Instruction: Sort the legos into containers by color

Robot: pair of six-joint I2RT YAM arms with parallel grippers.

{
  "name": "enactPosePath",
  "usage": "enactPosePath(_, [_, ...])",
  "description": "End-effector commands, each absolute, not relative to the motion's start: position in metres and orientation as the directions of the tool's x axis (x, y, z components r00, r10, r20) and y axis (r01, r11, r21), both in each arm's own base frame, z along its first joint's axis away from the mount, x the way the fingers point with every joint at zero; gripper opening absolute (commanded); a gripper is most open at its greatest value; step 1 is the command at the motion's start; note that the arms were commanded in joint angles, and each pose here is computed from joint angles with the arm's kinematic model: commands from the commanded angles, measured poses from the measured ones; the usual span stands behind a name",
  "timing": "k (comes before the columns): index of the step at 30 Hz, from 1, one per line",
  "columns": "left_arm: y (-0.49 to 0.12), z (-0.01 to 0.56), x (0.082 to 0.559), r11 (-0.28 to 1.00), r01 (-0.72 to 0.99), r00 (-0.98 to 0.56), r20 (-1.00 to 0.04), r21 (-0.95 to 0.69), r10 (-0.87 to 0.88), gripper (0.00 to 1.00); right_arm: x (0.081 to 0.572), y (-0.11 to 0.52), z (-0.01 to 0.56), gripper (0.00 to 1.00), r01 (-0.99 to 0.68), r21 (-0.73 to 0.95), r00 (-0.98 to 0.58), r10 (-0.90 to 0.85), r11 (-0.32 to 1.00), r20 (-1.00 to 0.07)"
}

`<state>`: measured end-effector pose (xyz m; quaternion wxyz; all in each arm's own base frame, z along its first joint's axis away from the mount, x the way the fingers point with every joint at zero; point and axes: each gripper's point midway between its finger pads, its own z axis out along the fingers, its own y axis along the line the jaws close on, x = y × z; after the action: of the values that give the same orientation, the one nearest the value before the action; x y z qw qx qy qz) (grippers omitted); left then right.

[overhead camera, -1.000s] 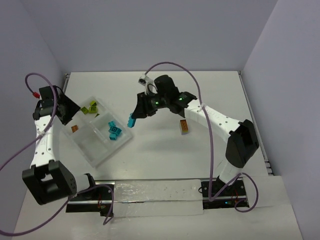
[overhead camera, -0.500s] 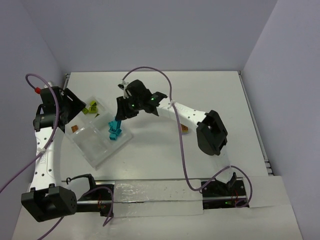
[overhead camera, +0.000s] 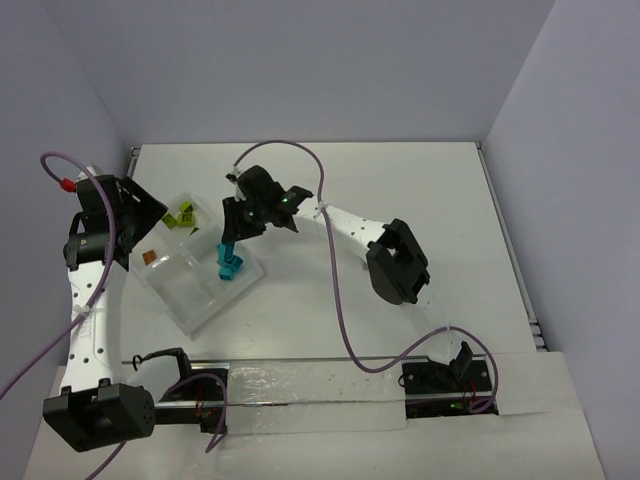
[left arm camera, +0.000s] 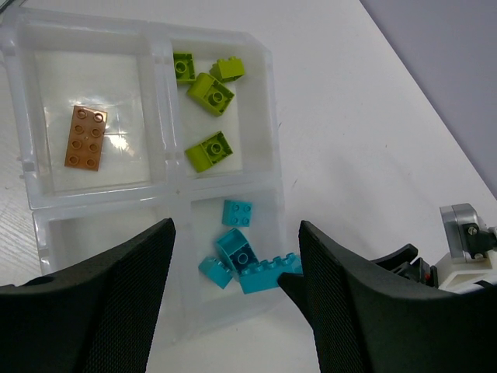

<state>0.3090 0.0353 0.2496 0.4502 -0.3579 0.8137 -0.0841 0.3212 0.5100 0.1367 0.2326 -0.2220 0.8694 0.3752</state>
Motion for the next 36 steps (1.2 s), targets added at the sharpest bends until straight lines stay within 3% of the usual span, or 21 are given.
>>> enactPosePath(1, [0.037, 0.271, 0.308, 0.725, -0.494, -0.283, -0.699, -0.481, -0.657, 0.72, 0.323, 0.533, 0.152, 0.07, -0.575, 0.561, -0.776, -0.177, 0.596, -0.606])
enactPosePath(7, [0.038, 0.272, 0.304, 0.724, -0.499, -0.279, -0.702, -0.476, -0.655, 0.72, 0.328, 0.545, 0.146, 0.13, -0.565, 0.560, -0.776, -0.159, 0.605, -0.611])
enactPosePath(9, [0.038, 0.272, 0.302, 0.720, -0.503, -0.274, -0.702, -0.479, -0.658, 0.72, 0.328, 0.549, 0.146, 0.28, -0.563, 0.570, -0.780, -0.157, 0.599, -0.606])
enactPosePath(10, [0.038, 0.273, 0.301, 0.719, -0.501, -0.269, -0.703, -0.482, -0.659, 0.73, 0.329, 0.553, 0.150, 0.44, -0.568, 0.573, -0.777, -0.154, 0.591, -0.611])
enactPosePath(12, [0.038, 0.272, 0.300, 0.718, -0.503, -0.271, -0.702, -0.480, -0.659, 0.74, 0.330, 0.552, 0.155, 0.64, -0.576, 0.560, -0.769, -0.161, 0.596, -0.619])
enactPosePath(16, [0.038, 0.269, 0.299, 0.717, -0.505, -0.270, -0.701, -0.481, -0.660, 0.75, 0.331, 0.543, 0.186, 0.84, -0.598, 0.534, -0.735, -0.143, 0.598, -0.663])
enactPosePath(24, [0.030, 0.270, 0.307, 0.739, -0.472, -0.322, -0.687, -0.480, -0.652, 0.76, 0.359, 0.450, 0.252, 0.86, -0.533, 0.461, -0.663, -0.012, 0.709, -0.748])
enactPosePath(32, [0.021, 0.266, 0.316, 0.773, -0.437, -0.378, -0.686, -0.459, -0.621, 0.76, 0.374, 0.267, 0.194, 0.94, -0.194, 0.373, -0.711, 0.132, 0.907, -0.691])
enactPosePath(36, [-0.007, 0.257, 0.326, 0.849, -0.344, -0.493, -0.692, -0.402, -0.527, 0.77, 0.365, 0.172, 0.158, 1.00, 0.039, 0.239, -0.729, 0.191, 0.970, -0.657])
